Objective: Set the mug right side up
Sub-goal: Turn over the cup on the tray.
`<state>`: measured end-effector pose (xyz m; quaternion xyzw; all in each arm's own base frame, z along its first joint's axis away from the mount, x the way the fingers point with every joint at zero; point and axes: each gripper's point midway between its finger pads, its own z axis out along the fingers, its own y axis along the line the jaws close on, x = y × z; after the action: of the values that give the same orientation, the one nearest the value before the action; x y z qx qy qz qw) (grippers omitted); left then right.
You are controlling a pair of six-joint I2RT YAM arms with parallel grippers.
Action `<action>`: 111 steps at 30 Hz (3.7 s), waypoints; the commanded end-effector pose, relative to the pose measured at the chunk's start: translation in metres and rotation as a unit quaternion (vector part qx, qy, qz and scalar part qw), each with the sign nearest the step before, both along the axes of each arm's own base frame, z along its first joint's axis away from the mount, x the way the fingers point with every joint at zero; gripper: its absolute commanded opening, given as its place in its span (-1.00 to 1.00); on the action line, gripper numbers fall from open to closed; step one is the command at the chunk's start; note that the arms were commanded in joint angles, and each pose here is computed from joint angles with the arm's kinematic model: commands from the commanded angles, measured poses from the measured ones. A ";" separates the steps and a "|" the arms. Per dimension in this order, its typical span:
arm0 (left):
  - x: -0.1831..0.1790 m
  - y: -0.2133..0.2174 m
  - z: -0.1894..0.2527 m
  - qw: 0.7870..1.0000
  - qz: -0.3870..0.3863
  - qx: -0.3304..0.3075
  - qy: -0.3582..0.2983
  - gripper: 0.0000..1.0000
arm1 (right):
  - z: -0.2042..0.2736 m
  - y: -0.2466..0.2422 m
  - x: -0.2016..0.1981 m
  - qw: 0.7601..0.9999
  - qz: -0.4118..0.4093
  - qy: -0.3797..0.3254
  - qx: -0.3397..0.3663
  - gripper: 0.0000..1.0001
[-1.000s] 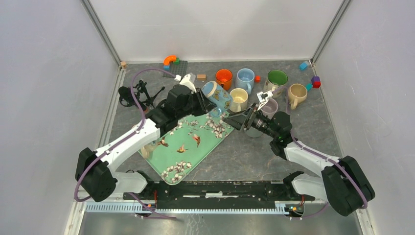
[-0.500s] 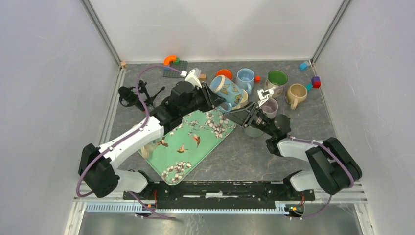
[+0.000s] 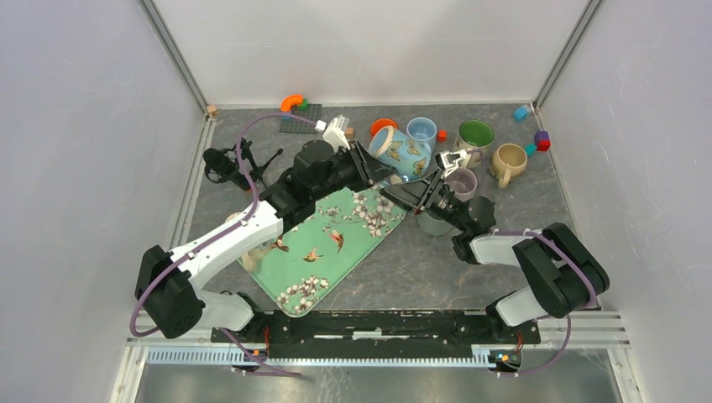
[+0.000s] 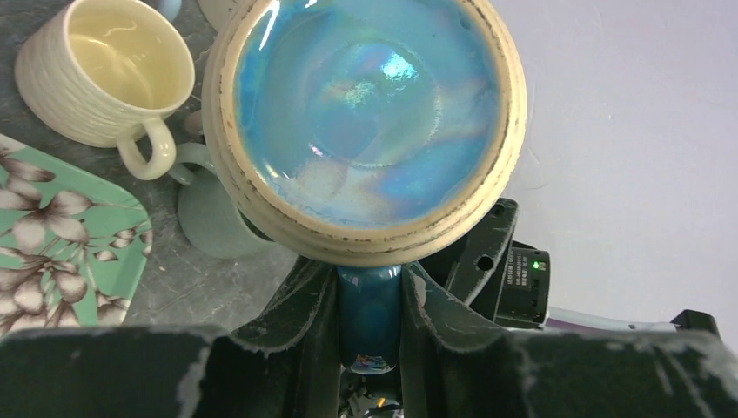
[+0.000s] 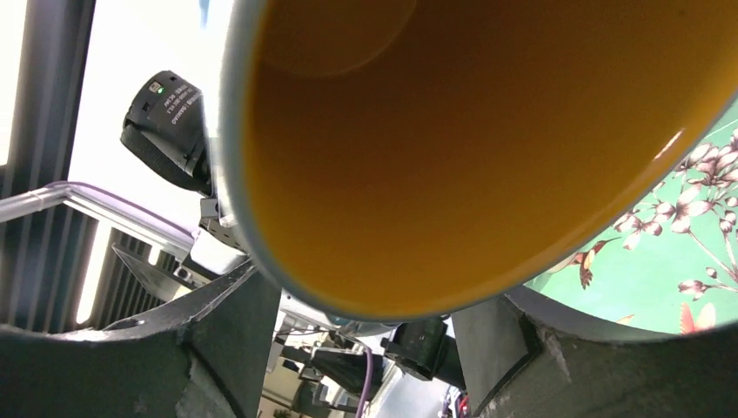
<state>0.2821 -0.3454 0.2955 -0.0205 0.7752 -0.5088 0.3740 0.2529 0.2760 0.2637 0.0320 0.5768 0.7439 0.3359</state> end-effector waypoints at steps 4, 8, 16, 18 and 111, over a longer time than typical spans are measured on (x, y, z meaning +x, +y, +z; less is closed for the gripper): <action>-0.009 -0.012 0.067 0.992 -0.021 -0.109 -0.060 -0.96 | 0.066 -0.018 -0.014 0.989 -0.019 -0.109 0.095 0.39; -0.012 -0.009 0.061 0.993 -0.020 -0.106 -0.057 -0.96 | 0.071 -0.022 -0.015 0.988 -0.027 -0.113 0.105 0.31; -0.015 -0.005 0.051 0.994 -0.018 -0.098 -0.054 -0.95 | 0.077 -0.023 -0.019 0.986 -0.026 -0.126 0.110 0.06; -0.015 -0.005 0.048 0.994 -0.019 -0.097 -0.052 -0.95 | 0.078 -0.024 -0.020 0.985 -0.027 -0.127 0.111 -0.05; -0.061 0.026 -0.003 0.978 -0.135 0.124 -0.098 0.99 | -0.023 -0.262 0.048 0.602 -0.479 0.028 -0.638 -1.00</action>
<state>0.2269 -0.3145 0.2795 0.1402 0.8031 -0.4451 0.3704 0.2917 0.0367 0.2017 0.0573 0.8562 -0.0630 0.5095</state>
